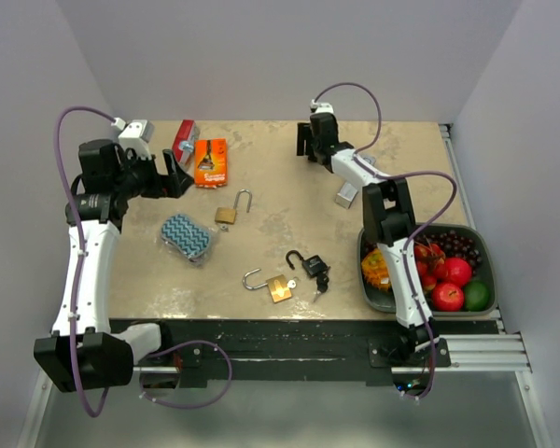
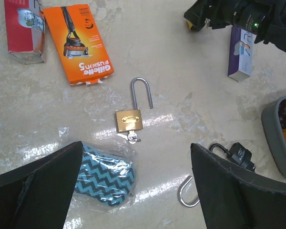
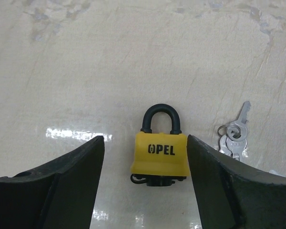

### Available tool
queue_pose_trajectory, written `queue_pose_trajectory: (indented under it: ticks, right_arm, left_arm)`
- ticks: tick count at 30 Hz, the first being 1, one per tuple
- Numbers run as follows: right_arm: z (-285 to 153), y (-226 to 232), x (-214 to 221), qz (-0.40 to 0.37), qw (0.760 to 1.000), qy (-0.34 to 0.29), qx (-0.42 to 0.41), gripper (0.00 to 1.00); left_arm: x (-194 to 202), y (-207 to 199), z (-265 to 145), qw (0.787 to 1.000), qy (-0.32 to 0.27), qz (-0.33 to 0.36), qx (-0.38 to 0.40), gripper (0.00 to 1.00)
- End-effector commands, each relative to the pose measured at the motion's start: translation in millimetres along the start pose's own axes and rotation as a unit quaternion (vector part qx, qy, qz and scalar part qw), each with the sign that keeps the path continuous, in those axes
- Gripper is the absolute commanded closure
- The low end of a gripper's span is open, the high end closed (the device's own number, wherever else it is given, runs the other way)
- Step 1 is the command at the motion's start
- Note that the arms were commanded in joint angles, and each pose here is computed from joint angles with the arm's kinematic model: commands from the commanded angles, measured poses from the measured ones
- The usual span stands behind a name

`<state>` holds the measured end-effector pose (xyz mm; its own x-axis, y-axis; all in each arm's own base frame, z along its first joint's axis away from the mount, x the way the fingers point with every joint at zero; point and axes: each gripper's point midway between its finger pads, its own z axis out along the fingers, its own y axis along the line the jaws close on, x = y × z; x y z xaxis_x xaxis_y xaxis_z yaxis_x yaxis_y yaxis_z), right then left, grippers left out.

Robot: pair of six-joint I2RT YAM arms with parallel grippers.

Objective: Lock with the key
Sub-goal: Place the lock at the center of the board.

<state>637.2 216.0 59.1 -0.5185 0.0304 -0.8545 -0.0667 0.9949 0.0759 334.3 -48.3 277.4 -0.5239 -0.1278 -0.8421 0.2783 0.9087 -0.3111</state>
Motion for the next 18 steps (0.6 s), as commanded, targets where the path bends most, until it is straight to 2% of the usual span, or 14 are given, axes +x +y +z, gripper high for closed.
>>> queue_pose_trajectory:
  ticks: [1,3,4,5,8,12,14,15,16,18]
  right_arm:
    - [-57,26,-116,0.016,0.991,-0.114,-0.069,0.21]
    - [-85,35,-142,0.004,0.986,-0.137,-0.097,0.13]
    - [-96,45,-148,-0.005,0.982,-0.139,-0.131,0.06]
    - [-123,47,-171,-0.016,0.977,-0.162,-0.142,0.02]
    - [-159,58,-173,-0.037,0.968,-0.154,-0.193,0.01]
    - [-232,52,-175,-0.060,0.961,-0.152,-0.221,0.01]
    - [-257,48,-165,-0.076,0.959,-0.143,-0.234,0.01]
    - [-260,43,-143,-0.080,0.961,-0.120,-0.234,0.01]
    - [-289,40,-149,-0.084,0.958,-0.132,-0.241,0.01]
    - [-300,35,-120,-0.122,0.954,-0.107,-0.252,0.01]
  left_arm:
    - [-35,-7,-7,0.997,-0.046,0.065,0.013,0.01]
    - [-36,-15,-8,0.996,-0.048,0.071,0.036,0.01]
    - [-37,-17,-7,0.996,-0.048,0.068,0.042,0.01]
    - [-36,-16,-4,0.996,-0.041,0.061,0.047,0.01]
    - [-47,-13,0,0.996,-0.043,0.059,0.042,0.01]
    - [-74,-15,-7,0.992,-0.092,0.086,0.031,0.01]
    - [-88,-17,-14,0.987,-0.132,0.088,0.020,0.01]
    - [-86,-12,-12,0.987,-0.135,0.086,0.010,0.01]
    - [-87,-13,-13,0.986,-0.138,0.090,0.012,0.01]
    - [-81,-16,-9,0.986,-0.129,0.098,0.028,0.01]
